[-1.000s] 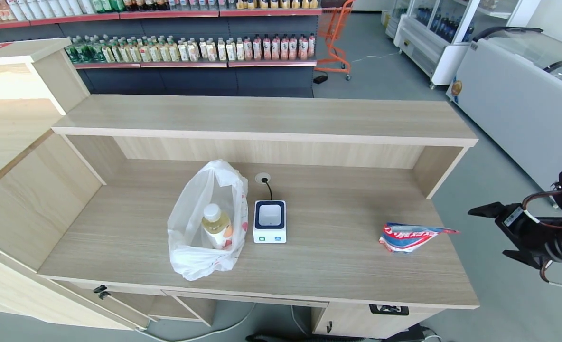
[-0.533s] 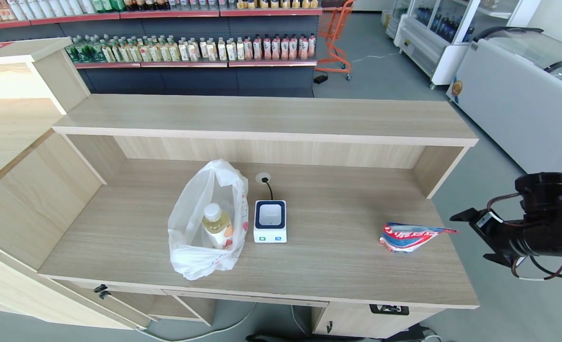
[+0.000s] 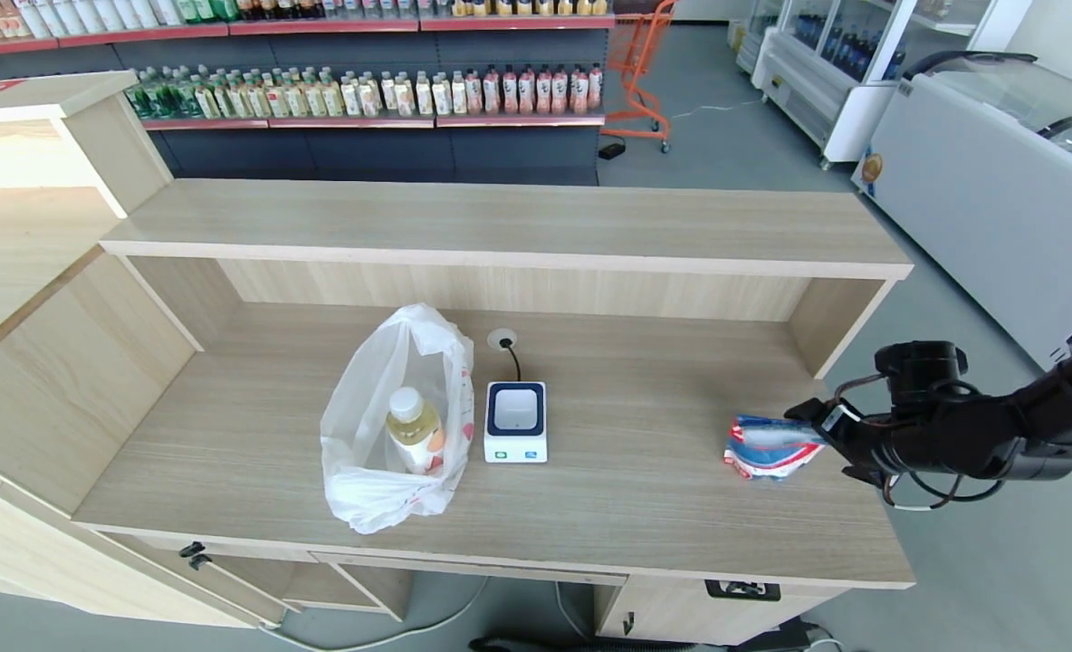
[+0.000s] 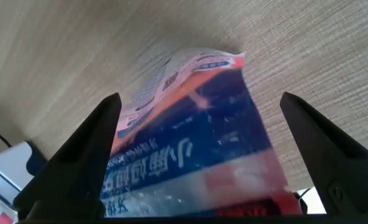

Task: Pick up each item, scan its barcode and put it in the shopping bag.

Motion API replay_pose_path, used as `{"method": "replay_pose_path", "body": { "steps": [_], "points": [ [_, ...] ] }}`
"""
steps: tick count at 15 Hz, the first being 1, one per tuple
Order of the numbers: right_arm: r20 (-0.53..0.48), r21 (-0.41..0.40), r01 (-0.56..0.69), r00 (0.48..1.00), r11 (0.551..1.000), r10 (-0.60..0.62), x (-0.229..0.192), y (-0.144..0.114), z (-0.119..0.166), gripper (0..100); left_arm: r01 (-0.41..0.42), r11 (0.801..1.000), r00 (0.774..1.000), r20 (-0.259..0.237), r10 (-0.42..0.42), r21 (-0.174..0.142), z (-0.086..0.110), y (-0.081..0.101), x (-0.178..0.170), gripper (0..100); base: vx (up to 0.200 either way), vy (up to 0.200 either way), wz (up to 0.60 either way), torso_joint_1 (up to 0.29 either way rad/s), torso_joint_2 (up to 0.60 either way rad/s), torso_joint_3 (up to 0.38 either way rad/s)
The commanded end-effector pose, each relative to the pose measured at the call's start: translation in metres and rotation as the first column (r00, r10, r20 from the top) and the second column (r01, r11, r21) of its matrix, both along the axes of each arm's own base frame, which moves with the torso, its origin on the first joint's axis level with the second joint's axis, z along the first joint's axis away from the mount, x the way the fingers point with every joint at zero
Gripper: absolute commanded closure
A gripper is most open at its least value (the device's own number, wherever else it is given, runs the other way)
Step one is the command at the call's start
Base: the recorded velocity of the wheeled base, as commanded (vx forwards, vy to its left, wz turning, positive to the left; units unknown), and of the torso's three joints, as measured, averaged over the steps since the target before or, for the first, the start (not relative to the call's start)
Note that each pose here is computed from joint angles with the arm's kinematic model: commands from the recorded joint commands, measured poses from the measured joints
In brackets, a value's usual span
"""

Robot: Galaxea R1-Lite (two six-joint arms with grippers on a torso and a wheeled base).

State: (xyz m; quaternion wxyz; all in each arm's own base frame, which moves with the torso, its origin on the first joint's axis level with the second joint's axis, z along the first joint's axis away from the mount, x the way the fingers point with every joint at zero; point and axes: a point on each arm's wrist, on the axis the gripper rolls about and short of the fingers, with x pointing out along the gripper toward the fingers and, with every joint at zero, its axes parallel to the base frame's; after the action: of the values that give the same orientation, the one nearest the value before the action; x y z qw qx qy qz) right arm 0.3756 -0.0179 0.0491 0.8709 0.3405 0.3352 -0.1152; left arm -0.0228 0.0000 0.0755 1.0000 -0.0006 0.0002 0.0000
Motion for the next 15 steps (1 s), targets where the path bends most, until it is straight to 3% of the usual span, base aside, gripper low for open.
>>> {"method": "replay_pose_path", "body": {
  "steps": [1,2,3,6,11,13,15],
  "points": [
    [-0.030,-0.014,-0.051,0.998,0.999,0.050,0.009,0.013,-0.026,0,0.000,1.000,1.000,0.000,0.000,0.000,0.000,0.000,0.000,0,0.000,0.000,0.00,0.000,0.00,0.000],
    [-0.013,-0.014,-0.064,0.998,0.998,0.063,0.013,0.018,-0.030,0,0.000,1.000,1.000,0.000,0.000,0.000,0.000,0.000,0.000,0,0.000,0.000,0.00,0.000,0.00,0.000],
    [-0.008,-0.017,-0.075,0.997,0.997,0.075,0.016,0.022,-0.032,100,0.000,1.000,1.000,0.000,0.000,0.000,0.000,0.000,0.000,0,0.000,0.000,0.00,0.000,0.00,0.000],
    [0.011,-0.026,-0.085,0.996,0.996,0.085,0.025,0.027,-0.032,100,0.000,1.000,1.000,0.000,0.000,0.000,0.000,0.000,0.000,0,0.000,0.000,0.00,0.000,0.00,0.000],
    [0.010,-0.151,-0.158,0.987,0.976,0.161,0.024,0.025,-0.029,100,0.000,1.000,1.000,0.000,0.000,0.000,0.000,0.000,0.000,0,0.000,0.000,0.00,0.000,0.00,0.000],
    [0.086,-0.189,-0.166,0.979,0.968,0.185,0.028,0.025,-0.003,100,0.000,1.000,1.000,0.000,0.000,0.000,0.000,0.000,0.000,0,0.000,0.000,0.00,0.000,0.00,0.000],
    [0.227,-0.165,-0.233,0.937,0.958,0.267,0.020,0.027,0.051,100,0.000,1.000,1.000,0.000,0.000,0.000,0.000,0.000,0.000,0,0.000,0.000,0.00,0.000,0.00,0.000]
  ]
}}
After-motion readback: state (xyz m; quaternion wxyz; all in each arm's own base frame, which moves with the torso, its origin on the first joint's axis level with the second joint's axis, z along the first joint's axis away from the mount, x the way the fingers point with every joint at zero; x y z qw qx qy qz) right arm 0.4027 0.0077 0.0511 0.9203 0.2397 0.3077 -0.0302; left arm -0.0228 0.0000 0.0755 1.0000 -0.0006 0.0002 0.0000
